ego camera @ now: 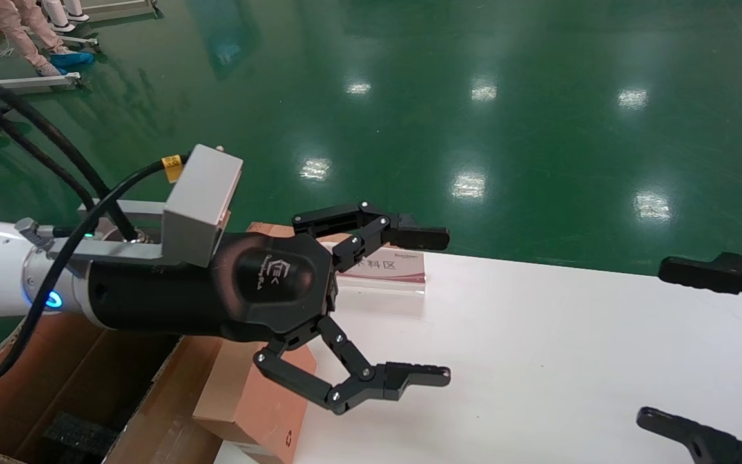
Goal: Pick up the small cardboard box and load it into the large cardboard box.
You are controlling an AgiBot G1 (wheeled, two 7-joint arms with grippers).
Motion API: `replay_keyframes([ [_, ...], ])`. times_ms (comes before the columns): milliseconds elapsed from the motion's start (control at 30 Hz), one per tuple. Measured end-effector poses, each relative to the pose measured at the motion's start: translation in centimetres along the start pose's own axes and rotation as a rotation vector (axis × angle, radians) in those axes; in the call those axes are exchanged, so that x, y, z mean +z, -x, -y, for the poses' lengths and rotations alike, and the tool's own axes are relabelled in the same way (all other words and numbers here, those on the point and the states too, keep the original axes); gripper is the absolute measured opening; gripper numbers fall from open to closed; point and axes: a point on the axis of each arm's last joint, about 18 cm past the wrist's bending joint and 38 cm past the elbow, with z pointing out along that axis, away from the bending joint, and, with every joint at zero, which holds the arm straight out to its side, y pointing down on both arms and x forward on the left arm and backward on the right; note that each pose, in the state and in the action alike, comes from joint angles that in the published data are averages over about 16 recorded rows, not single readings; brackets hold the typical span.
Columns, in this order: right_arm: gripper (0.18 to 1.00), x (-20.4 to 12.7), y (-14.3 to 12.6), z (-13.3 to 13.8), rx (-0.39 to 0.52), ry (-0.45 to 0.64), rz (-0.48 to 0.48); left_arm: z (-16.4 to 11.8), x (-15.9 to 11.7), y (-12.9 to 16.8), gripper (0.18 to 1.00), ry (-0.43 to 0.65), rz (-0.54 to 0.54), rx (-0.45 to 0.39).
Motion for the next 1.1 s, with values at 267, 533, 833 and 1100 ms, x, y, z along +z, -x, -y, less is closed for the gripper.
replay_keyframes([
  [267,1.001,0.0,0.0,0.0,0.0,0.0,0.0,0.0,0.0,0.0,1.0,0.0,0.0,0.0],
  [533,1.001,0.0,0.0,0.0,0.0,0.0,0.0,-0.3,-0.1,0.2,1.0,0.034,0.011,-0.006],
  [833,1.001,0.0,0.0,0.0,0.0,0.0,0.0,-1.3,-0.4,1.1,1.0,0.227,0.042,-0.01],
  [1100,1.001,0.0,0.0,0.0,0.0,0.0,0.0,-2.3,-0.7,3.4,1.0,0.547,0.083,-0.009],
])
